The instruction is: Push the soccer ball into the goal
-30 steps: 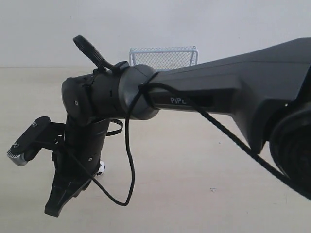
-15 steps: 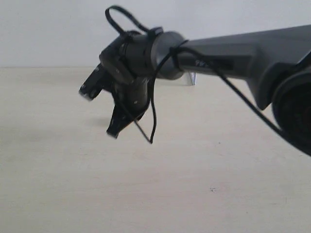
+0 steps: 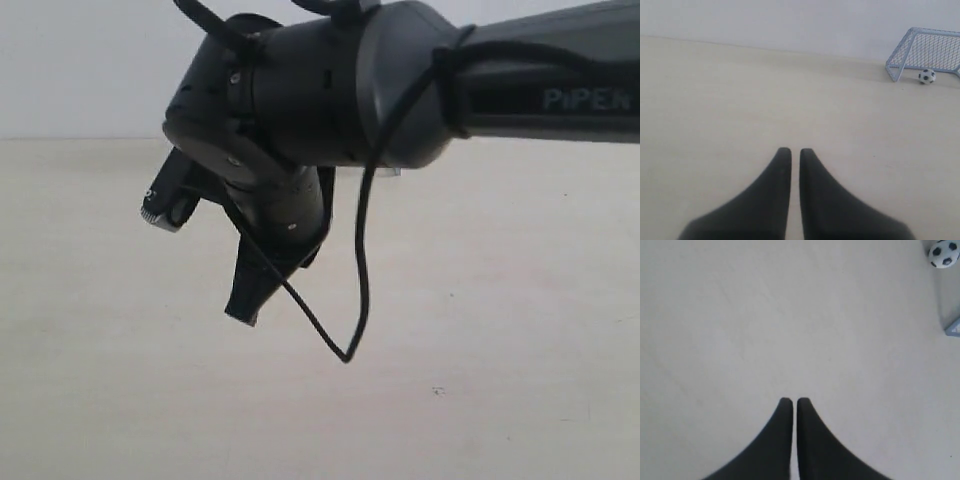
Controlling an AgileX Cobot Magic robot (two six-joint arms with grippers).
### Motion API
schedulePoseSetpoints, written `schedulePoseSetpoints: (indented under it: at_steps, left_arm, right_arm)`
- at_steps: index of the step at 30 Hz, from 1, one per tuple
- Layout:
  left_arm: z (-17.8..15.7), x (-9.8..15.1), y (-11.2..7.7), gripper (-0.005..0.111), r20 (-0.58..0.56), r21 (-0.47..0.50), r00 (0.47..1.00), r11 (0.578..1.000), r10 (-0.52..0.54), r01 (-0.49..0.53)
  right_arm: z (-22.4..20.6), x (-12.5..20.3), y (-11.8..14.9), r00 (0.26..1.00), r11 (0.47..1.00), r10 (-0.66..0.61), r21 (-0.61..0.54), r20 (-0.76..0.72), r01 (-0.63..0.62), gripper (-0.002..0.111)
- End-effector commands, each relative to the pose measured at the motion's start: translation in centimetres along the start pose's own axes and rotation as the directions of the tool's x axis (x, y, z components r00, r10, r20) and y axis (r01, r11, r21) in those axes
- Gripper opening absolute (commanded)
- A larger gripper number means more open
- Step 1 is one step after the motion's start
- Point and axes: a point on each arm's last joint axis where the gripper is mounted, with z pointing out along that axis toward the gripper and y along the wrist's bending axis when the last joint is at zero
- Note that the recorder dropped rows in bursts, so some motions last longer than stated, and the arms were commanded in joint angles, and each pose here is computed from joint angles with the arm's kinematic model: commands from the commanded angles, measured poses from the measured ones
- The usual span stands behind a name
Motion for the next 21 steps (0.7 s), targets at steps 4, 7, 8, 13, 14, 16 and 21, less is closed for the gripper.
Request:
schedulePoseSetpoints:
  at_steps: [4,7,8,13,14,16,21]
  left_arm:
    - [-0.1,-0.2,0.0,0.006,0.018,0.002,1.000,1.000,-0.014,0.014]
    - [-0.1,-0.2,0.0,0.006,0.018,0.002,1.000,1.000,-0.014,0.014]
    - [-0.1,-0.2,0.0,0.006,0.018,0.002,1.000,1.000,-0.014,0.014]
    - [-0.1,-0.2,0.0,0.006,0.018,0.002,1.000,1.000,-0.014,0.014]
    - [-0.1,-0.2,0.0,0.006,0.018,0.002,1.000,1.000,-0.014,0.014]
    - [-0.1,-0.2,0.0,0.006,0.018,0.002,1.000,1.000,-0.014,0.014]
    - [-0.1,-0.2,0.0,0.006,0.018,0.002,1.000,1.000,-0.014,0.014]
  right_arm:
    - [-2.7,5.4,3.2,0.996,0.996,0.086,0.009,0.038,-0.087,0.000]
    - [-4.4,8.4,4.3,0.980,0.985,0.167,0.032,0.110,-0.172,0.000]
    - [-5.2,10.1,5.1,0.966,0.978,0.204,0.005,0.156,-0.207,0.000]
    - [-8.4,14.4,6.2,0.872,0.932,0.363,-0.134,0.329,-0.337,0.000]
    - [-8.6,15.1,6.2,0.857,0.919,0.395,-0.144,0.330,-0.368,0.000]
    - [-9.3,16.7,5.7,0.818,0.886,0.464,-0.166,0.340,-0.433,0.000]
    - [-10.7,20.5,4.8,0.734,0.836,0.549,-0.254,0.400,-0.486,0.000]
